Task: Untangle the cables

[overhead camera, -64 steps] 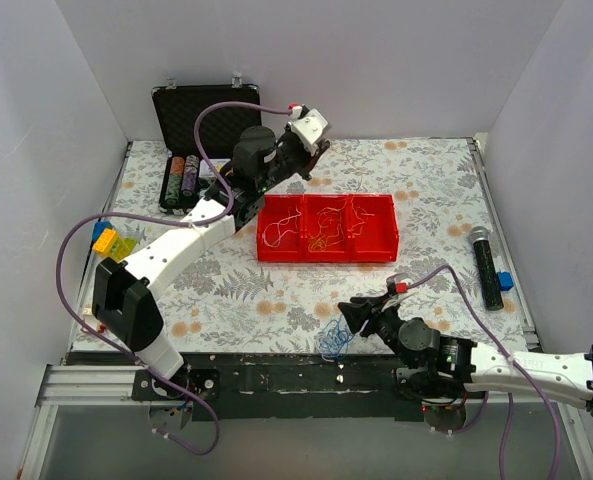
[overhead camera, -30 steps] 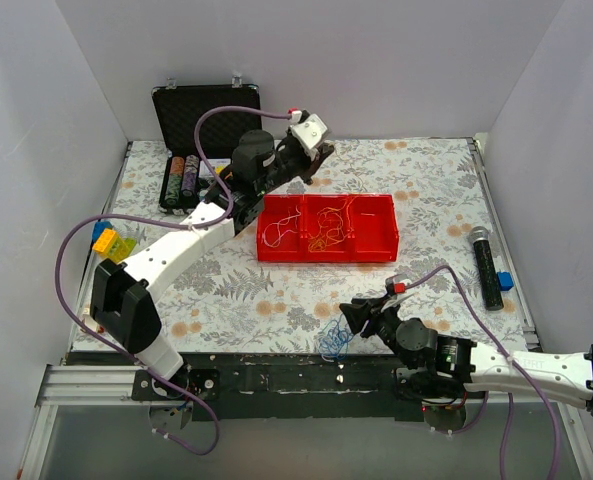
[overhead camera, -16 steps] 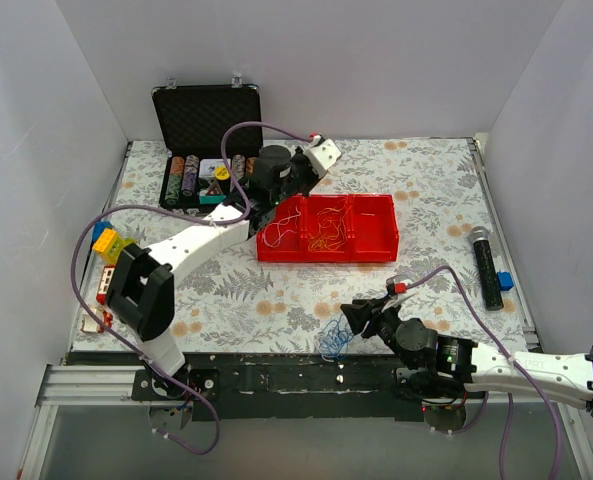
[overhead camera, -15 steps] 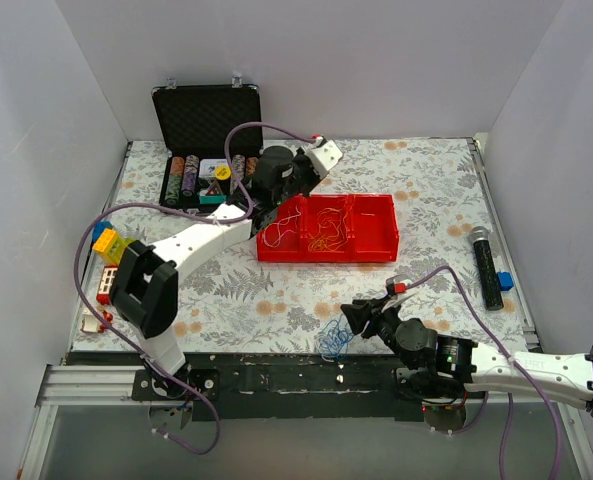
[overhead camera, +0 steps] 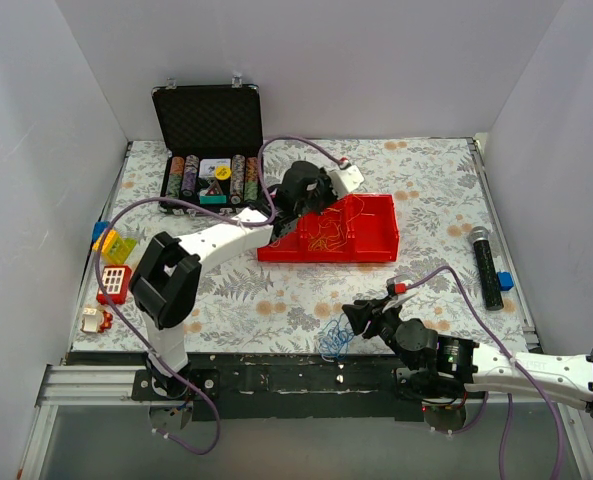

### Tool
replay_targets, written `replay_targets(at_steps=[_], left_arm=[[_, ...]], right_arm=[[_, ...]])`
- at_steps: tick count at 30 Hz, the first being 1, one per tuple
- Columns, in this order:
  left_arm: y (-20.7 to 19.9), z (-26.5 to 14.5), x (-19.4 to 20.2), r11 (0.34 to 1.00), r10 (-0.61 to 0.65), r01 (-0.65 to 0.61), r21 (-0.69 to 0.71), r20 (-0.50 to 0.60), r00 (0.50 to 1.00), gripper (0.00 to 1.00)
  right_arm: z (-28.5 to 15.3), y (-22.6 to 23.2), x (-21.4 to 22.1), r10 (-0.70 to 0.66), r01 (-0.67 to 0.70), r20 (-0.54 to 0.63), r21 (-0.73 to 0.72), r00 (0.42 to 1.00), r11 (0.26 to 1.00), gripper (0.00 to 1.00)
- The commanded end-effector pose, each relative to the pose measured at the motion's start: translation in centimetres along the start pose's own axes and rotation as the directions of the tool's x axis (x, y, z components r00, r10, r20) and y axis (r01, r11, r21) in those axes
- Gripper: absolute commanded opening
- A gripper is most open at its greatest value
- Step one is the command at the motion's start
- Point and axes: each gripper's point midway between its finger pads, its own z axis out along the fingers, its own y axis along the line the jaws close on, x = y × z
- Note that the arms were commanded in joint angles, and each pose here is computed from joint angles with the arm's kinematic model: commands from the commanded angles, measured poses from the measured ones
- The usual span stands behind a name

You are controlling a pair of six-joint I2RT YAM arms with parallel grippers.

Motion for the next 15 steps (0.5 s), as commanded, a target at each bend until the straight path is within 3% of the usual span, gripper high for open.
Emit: replay_targets(at_steps=[1,11,15], left_arm=[[-0.9,1.2,0.4,1.000,-0.022,0.022,-0.002,-0.055,0.998,0.00],[-2.4,1.2,3.0,0.997,-0.060,0.064,0.031,-0.133,0.989,0.23],[-2.2,0.8,2.6,0.996,-0.075,0.080,0.034,-0.129,0.989,0.38]], right_arm=[[0.0,-0.7,-0.3,0.001,-0.002,0.021,0.032,1.000,0.999,0.47],[0.1,-0.2,-1.4,-0.021,0.020,0.033,0.032,0.999,0.999,0.48],[0.1,0.0,-1.9,-0.030,0.029,0.037,0.033,0.999,0.999,0.48]])
